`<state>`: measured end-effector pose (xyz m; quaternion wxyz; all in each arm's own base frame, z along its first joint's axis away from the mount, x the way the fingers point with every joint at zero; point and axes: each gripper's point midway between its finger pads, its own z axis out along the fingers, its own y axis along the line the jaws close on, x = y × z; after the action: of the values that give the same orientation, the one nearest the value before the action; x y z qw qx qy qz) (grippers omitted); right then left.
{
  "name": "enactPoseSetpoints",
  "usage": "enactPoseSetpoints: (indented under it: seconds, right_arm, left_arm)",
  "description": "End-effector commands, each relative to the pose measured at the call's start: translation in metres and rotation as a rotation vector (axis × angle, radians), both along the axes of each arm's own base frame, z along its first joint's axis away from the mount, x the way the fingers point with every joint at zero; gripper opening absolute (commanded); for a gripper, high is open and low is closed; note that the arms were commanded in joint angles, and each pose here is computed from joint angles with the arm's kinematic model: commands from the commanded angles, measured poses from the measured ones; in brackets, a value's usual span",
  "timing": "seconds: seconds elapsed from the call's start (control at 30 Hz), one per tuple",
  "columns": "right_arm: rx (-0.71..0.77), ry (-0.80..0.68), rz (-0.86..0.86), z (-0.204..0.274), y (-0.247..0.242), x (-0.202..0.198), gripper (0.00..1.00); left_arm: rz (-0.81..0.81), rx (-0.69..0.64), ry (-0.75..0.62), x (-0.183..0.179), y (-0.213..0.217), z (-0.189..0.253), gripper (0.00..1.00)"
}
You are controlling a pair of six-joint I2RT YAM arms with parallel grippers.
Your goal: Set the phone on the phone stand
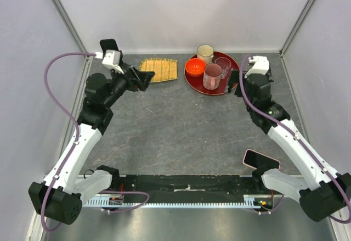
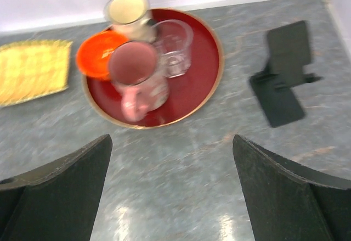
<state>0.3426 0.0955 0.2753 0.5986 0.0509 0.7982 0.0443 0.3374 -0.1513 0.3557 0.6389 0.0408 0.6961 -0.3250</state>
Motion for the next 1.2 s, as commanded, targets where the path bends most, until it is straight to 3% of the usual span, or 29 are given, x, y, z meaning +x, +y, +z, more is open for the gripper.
enactPoseSetpoints:
  seconds: [0.0,0.2,0.33,0.43,0.53,0.57,0.7,0.9,1.17]
  right_arm:
    - [0.029,-0.021,-0.183,0.014,-0.059,0.03,0.98]
    - [0.129,-0.041,-0.315,0.009,-0.126,0.071,0.98]
    - [0.225,-0.105,-0.353,0.012,-0.137,0.101,0.98]
    - [0.184,-0.069,-0.355,0.001,-0.143,0.125,0.98]
    - [0.071,-0.068,-0.191,0.0,-0.127,0.142,0.95]
    - [-0.026,-0.063,-0.153,-0.001,-0.129,0.143,0.98]
    - [-0.195,0.104,-0.095,-0.04,-0.152,0.152,0.98]
    - [-0.199,0.179,-0.084,-0.076,-0.188,0.161,0.98]
    - [-0.208,0.247,0.04,-0.122,-0.184,0.179,0.98]
  left_arm:
    - [-0.15,0.128,-0.046,-0.018,-0.034,-0.018,0.85]
    - [-0.276,0.135,-0.011,-0.034,-0.056,-0.029,0.83]
    - [-0.321,0.13,-0.044,-0.052,-0.068,-0.035,0.84]
    - [-0.33,0.17,-0.055,-0.06,-0.075,-0.039,0.84]
    - [-0.338,0.182,-0.078,-0.064,-0.078,-0.038,0.86]
    - [-0.339,0.182,-0.074,-0.063,-0.078,-0.04,0.87]
    - [-0.397,0.177,-0.03,-0.062,-0.09,-0.05,0.87]
    - [-0.466,0.231,-0.001,-0.061,-0.108,-0.068,0.87]
    - [-0.56,0.286,0.038,-0.066,-0.134,-0.096,0.86]
